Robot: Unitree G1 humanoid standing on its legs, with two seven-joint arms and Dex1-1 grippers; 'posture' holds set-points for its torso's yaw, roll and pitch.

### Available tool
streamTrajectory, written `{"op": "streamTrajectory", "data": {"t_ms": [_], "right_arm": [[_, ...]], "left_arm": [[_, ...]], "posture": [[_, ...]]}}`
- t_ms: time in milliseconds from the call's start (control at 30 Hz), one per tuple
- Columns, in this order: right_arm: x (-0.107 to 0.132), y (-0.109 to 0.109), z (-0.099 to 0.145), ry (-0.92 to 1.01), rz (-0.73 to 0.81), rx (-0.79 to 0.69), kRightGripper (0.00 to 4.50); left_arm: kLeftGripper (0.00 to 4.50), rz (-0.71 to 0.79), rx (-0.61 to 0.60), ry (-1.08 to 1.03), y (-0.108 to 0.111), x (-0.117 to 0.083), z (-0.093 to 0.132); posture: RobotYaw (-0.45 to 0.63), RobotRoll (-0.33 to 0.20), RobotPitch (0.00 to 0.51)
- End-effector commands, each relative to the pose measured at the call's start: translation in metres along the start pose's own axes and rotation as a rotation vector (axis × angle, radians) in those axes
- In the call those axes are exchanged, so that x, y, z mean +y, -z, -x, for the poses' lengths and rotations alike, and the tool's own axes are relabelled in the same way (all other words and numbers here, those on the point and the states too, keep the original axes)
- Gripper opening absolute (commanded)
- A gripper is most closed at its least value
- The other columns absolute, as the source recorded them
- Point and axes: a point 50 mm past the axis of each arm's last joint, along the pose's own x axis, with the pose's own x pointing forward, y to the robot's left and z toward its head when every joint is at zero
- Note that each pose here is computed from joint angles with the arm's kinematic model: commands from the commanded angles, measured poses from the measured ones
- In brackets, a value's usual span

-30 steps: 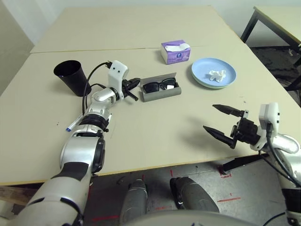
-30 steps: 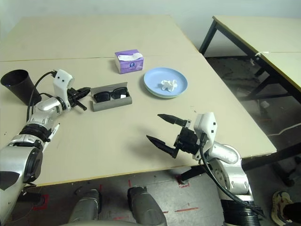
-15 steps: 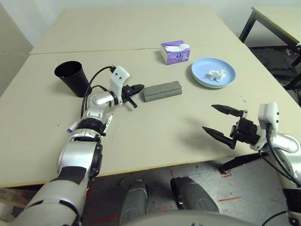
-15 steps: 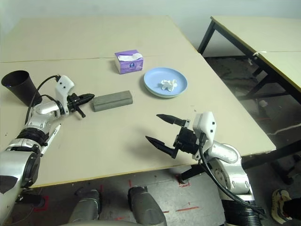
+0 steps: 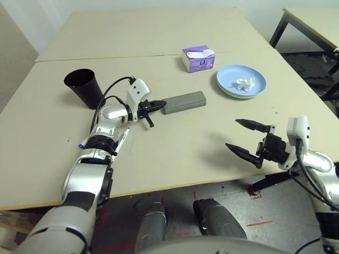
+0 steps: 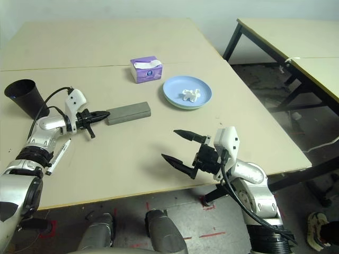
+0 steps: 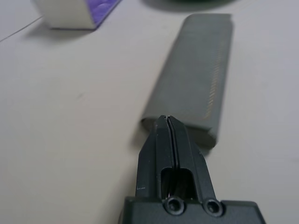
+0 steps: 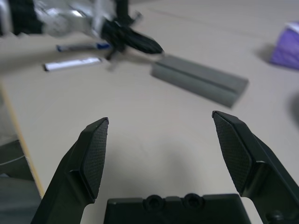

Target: Organize and tidy the items on the table.

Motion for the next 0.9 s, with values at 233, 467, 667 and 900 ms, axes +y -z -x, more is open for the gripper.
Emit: {"op": "streamTrajectory", "data": {"t_ms": [233, 467, 667, 900], "right_arm": [[-0.009, 0.022, 0.017, 0.200, -0.050, 0.200, 4.50], [-0.010, 0.022, 0.016, 0.224, -0.064, 0.200, 4.50], [-0.007, 0.023, 0.008, 0.190, -0.070, 0.181, 4.50], [-0.008, 0.018, -0.008, 0.122, -0.050, 0.149, 4.50]], "left_arm": [[0.03, -0.041, -0.007, 0.014, -0.013, 0.015, 0.035], [0.03, -0.062, -0.020, 0.105, -0.025, 0.011, 0.058], [0.03, -0.089, 0.074, 0.201, -0.040, 0.007, 0.092], [0.21, -0.070, 0.342, 0.279, -0.066, 0.011, 0.140]], "posture": [[-0.17, 0.000, 0.119], [-0.16, 0.000, 0.119], [-0.12, 0.000, 0.121], [-0.07, 0.000, 0.134]]}}
